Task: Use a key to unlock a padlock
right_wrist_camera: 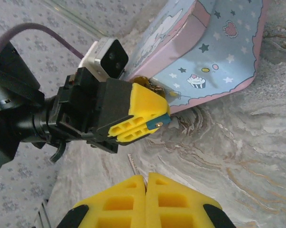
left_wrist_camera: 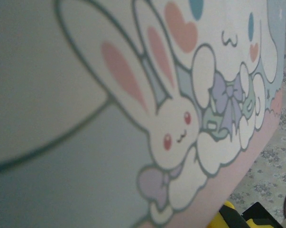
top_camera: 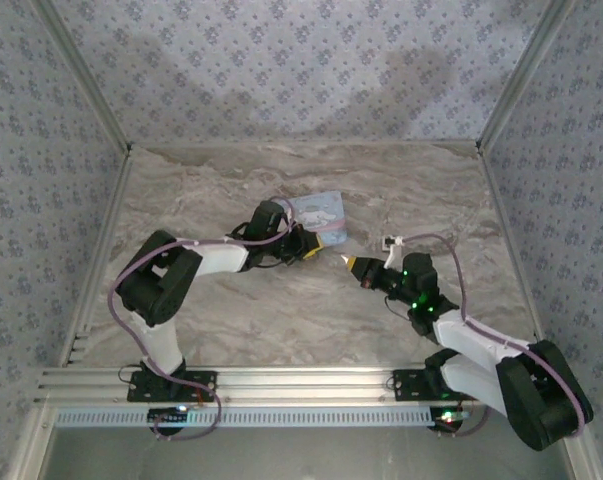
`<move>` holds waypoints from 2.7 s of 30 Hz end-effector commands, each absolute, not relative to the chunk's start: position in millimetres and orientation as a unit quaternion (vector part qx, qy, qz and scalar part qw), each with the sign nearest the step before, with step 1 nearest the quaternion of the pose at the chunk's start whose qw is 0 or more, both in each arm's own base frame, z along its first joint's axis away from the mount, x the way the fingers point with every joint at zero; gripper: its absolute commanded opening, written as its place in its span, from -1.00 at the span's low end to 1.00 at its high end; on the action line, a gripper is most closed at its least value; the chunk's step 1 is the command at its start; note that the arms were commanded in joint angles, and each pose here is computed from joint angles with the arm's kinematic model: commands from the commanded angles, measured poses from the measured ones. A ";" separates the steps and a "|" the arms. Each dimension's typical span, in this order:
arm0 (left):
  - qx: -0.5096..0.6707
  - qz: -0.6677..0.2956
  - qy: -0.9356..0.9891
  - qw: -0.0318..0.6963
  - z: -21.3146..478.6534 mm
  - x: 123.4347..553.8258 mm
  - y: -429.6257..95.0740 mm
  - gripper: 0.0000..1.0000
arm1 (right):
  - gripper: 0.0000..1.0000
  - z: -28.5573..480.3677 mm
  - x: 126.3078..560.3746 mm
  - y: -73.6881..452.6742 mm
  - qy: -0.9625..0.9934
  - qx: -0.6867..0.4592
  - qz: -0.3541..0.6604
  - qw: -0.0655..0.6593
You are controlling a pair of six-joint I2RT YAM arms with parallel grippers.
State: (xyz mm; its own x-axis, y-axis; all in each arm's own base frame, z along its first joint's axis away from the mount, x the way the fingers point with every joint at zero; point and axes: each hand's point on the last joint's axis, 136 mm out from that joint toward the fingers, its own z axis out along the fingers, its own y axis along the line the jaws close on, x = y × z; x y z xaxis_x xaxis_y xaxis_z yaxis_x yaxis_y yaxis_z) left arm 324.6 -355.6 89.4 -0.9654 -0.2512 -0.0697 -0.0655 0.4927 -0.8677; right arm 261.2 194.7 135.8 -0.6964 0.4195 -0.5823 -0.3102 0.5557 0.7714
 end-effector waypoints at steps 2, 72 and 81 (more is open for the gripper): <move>-0.085 -0.529 0.839 0.092 127.5 327.2 -363.4 -1.00 | -1.00 146.3 268.8 193.7 0.762 0.080 0.487 0.419; -0.096 -0.565 0.812 0.110 145.4 332.9 -355.2 -1.00 | -1.00 130.4 299.1 240.0 0.701 0.215 0.578 0.359; -0.097 -0.568 0.810 0.109 145.0 332.1 -355.2 -1.00 | -1.00 126.6 302.6 242.0 0.704 0.218 0.573 0.359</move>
